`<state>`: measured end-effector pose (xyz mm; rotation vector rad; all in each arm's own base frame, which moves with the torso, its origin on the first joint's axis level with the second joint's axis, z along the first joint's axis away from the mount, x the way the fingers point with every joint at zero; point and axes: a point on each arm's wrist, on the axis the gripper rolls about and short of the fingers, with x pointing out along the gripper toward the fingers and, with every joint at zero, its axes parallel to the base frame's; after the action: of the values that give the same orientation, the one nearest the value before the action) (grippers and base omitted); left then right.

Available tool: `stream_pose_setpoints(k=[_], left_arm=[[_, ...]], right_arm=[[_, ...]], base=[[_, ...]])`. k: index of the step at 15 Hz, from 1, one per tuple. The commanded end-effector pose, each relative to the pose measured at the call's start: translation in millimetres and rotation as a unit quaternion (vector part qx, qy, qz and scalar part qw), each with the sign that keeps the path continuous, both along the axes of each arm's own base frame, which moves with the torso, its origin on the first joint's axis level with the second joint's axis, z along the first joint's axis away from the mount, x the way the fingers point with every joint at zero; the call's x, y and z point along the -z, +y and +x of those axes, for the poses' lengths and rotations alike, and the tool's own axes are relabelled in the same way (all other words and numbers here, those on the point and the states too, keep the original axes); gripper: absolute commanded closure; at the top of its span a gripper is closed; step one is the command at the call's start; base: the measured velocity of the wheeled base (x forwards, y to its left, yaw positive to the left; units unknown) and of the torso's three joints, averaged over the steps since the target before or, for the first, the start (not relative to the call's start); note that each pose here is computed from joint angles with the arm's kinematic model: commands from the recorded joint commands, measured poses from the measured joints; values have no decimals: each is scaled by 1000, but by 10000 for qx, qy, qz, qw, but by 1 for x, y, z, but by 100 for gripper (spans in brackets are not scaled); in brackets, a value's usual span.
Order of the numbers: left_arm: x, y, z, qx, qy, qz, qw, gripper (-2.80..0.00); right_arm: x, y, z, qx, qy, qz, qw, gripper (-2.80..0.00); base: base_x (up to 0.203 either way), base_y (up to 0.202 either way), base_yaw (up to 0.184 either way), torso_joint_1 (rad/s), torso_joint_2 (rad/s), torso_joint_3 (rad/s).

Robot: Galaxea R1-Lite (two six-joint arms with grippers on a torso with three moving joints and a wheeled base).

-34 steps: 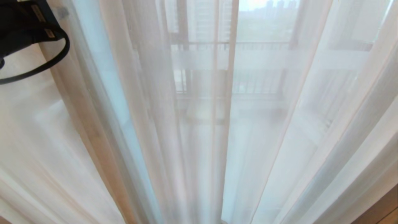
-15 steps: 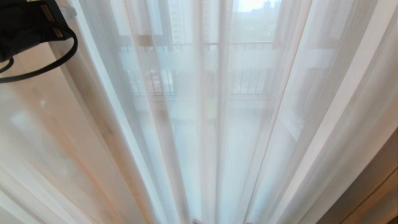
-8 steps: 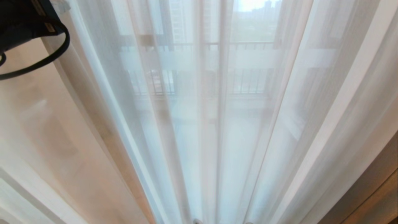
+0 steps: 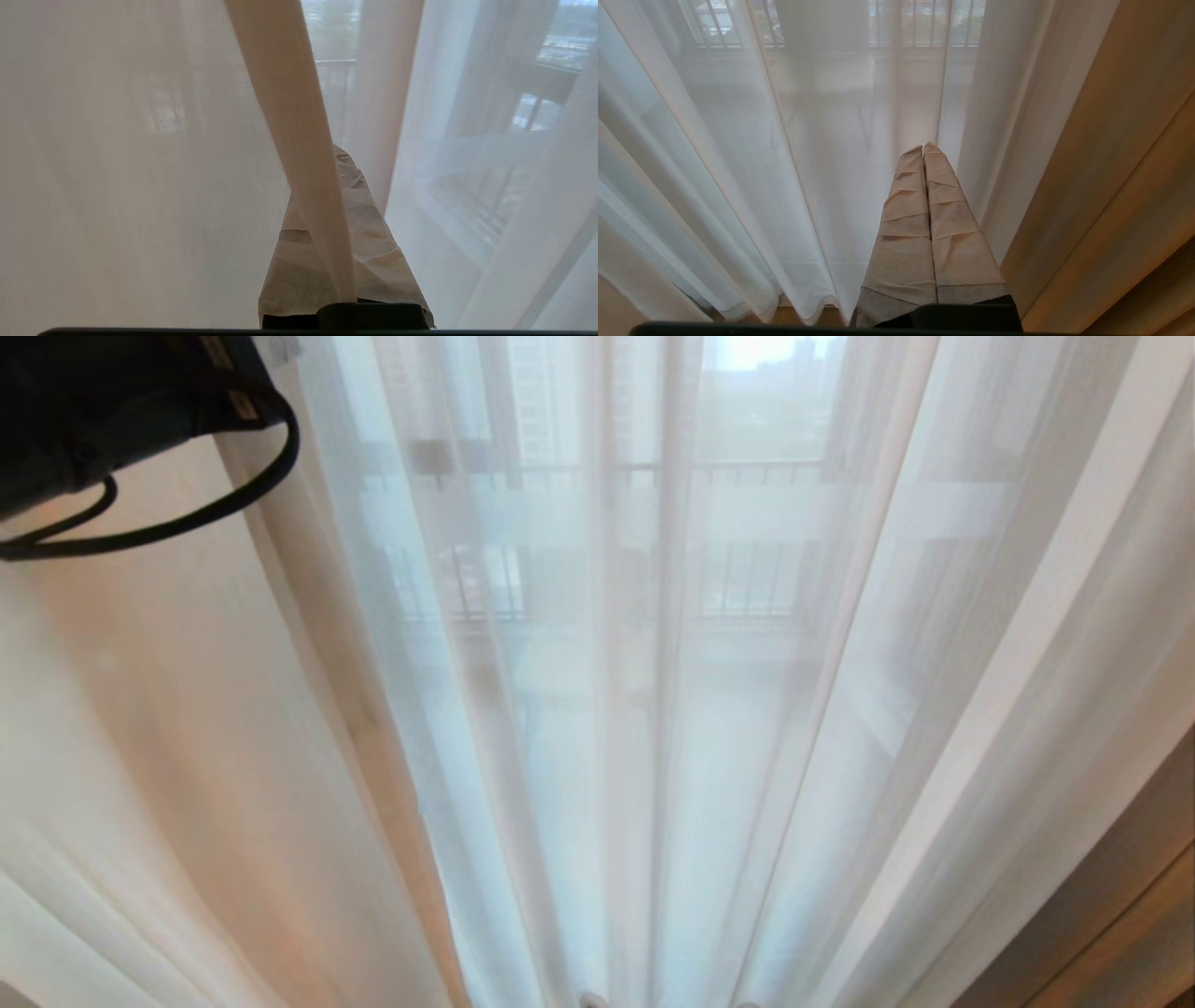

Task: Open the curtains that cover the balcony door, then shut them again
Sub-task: Close the inner curtains on both sides

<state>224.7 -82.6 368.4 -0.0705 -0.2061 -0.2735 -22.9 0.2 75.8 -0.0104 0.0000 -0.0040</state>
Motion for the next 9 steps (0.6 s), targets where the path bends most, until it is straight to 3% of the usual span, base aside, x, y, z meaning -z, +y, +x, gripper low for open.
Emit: stream_pose_setpoints(k=[1, 6, 9], left_arm=[[5, -24, 18, 291, 116, 46, 9995, 0], [7, -56, 31, 711, 192, -8, 9973, 0], [7, -51, 32, 406, 209, -68, 9989, 0]], right_arm=[[0, 0, 0, -2, 8, -2, 10000, 0], [0, 0, 0, 2, 8, -2, 10000, 0], [0, 0, 0, 3, 8, -2, 10000, 0]], base=[[0, 0, 0, 0, 0, 0], [0, 0, 0, 0, 0, 0], [0, 0, 0, 0, 0, 0]])
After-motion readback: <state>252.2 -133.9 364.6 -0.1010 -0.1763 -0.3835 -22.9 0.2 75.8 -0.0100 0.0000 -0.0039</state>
